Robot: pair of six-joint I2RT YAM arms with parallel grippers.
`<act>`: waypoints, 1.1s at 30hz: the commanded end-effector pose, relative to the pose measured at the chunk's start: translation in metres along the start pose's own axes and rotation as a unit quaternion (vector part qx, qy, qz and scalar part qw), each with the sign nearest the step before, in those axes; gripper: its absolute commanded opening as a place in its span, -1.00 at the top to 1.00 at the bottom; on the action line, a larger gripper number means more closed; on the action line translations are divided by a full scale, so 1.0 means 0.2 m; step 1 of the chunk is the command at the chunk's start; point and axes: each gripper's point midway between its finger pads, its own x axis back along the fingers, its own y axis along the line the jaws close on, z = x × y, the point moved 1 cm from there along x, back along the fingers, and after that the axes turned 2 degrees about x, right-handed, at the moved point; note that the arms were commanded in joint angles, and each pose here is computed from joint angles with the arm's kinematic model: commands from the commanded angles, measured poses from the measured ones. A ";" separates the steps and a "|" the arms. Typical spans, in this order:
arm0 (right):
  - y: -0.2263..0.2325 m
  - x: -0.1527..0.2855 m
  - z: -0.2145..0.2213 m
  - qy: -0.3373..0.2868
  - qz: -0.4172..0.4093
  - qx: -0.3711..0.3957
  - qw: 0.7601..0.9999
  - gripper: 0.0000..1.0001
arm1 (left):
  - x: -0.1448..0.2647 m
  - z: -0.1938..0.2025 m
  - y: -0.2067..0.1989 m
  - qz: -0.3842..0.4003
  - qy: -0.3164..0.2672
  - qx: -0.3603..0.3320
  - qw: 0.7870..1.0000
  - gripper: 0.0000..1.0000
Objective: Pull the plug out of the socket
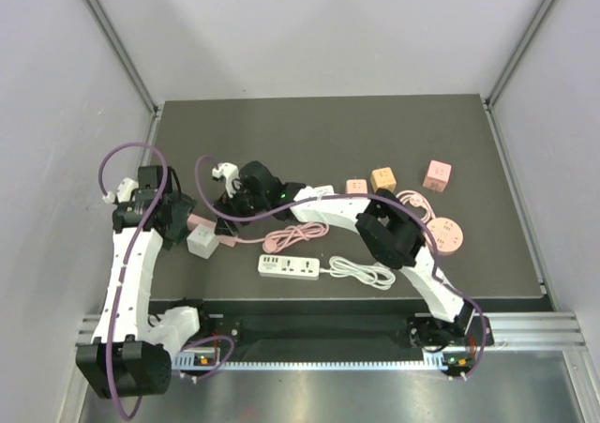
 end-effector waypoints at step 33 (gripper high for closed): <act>-0.04 0.00 0.23 -0.027 -0.188 -0.204 0.960 1.00 | -0.08 0.15 -0.09 0.051 0.087 -0.080 0.992 -0.94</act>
